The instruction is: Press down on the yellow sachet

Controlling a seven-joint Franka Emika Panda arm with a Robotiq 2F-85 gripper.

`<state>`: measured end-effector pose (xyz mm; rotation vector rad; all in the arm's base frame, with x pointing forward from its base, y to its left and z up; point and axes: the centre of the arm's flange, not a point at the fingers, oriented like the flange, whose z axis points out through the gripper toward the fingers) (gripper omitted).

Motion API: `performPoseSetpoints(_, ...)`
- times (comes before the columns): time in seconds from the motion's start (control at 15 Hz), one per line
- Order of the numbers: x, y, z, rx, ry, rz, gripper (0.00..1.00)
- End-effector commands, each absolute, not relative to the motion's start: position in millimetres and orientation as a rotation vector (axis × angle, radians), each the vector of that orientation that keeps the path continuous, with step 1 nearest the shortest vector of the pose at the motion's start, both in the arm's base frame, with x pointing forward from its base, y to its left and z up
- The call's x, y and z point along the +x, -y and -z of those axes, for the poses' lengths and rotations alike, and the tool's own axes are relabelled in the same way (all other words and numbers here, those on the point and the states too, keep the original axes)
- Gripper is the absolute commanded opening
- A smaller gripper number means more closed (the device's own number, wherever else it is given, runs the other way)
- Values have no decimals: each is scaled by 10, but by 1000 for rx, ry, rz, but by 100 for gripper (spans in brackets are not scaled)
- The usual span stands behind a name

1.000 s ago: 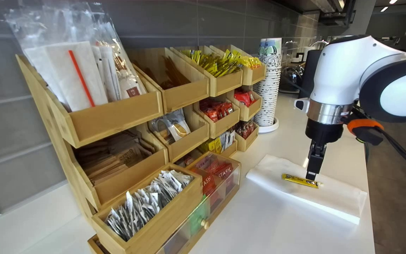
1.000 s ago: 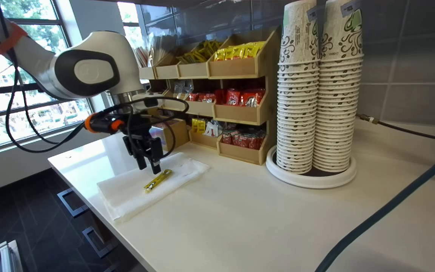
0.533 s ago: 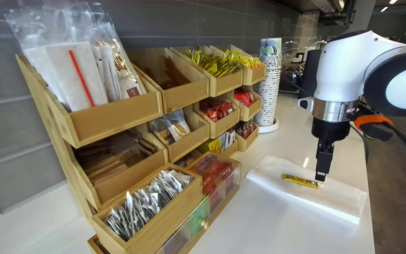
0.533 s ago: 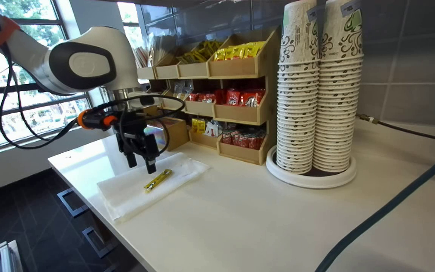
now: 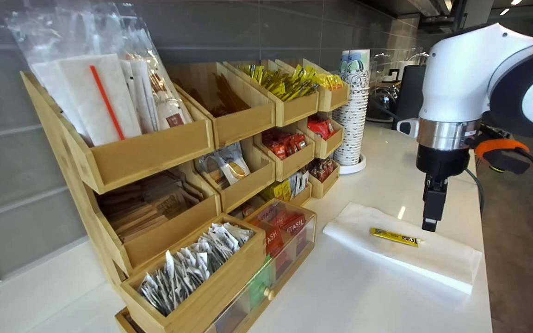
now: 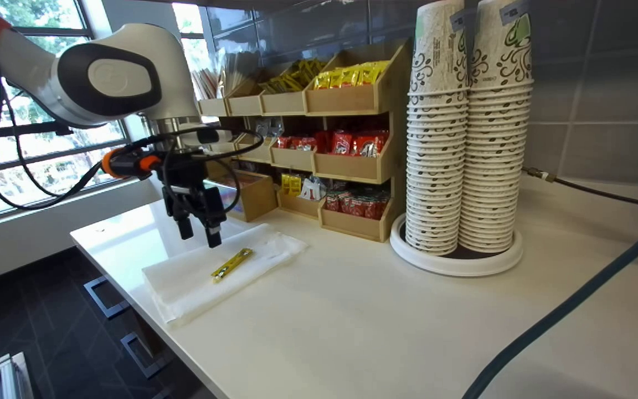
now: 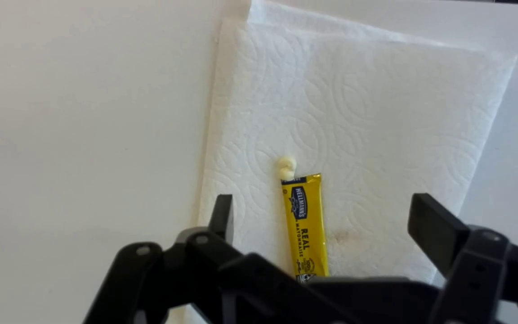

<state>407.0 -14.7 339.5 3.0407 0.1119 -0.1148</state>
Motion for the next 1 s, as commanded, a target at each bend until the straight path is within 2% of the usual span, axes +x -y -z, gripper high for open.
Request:
performPoseSetpoints(0.0, 3990, 87, -3614, 3019, -103, 106, 100)
performPoseSetpoints(0.93, 3996, 91, -3713, 3027, -117, 77, 100)
